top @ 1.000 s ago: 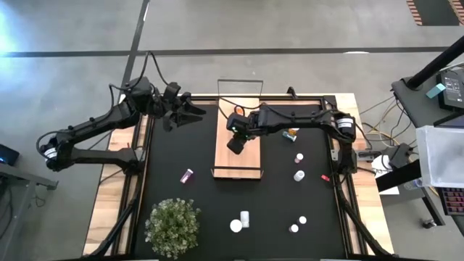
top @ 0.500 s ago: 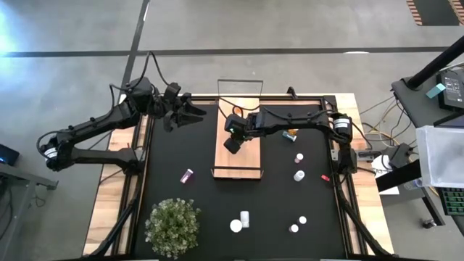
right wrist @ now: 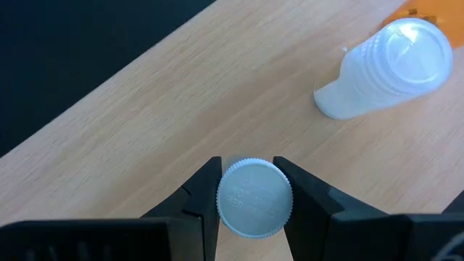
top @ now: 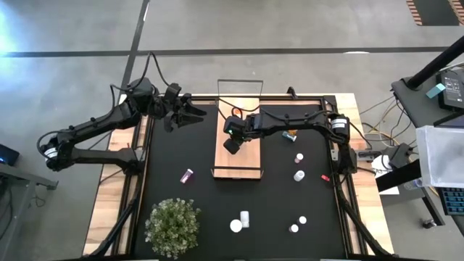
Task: Pick and place medicine bottles onto shelf by color
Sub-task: Put the top left blue pill bottle on the shelf, then put the top right pink pill bottle on the shelf
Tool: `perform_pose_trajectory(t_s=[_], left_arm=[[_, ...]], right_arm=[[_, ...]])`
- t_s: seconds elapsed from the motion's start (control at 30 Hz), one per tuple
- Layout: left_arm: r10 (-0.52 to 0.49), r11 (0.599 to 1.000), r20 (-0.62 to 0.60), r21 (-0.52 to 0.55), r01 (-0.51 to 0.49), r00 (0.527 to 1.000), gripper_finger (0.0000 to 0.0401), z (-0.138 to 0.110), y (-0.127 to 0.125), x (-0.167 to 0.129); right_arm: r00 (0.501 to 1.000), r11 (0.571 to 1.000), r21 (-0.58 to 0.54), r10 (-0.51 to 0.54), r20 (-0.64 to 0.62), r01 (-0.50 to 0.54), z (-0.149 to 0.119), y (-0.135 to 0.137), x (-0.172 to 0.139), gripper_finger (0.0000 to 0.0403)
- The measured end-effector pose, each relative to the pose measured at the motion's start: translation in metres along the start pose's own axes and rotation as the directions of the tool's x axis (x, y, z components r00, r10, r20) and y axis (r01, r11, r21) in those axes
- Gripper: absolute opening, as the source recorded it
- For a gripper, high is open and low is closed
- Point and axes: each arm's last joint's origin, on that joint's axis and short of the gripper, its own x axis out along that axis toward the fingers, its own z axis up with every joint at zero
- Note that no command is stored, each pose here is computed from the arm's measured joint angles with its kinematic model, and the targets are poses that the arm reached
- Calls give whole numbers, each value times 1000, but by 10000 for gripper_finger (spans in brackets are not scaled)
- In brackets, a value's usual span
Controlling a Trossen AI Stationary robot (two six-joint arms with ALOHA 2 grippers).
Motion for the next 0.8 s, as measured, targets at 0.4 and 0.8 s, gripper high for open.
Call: perform_pose_trajectory(t_s=[0.4,0.8], left_arm=[[0,1000,0,1,0,1000,180,0,0,0],[0,1000,-1,2,0,1000,180,0,0,0]], right_arm=[[1000,1000,-6,13,-13,-13,-2,1,-1,159],[998,999,6,45,46,-45,5,-4,-30,221]])
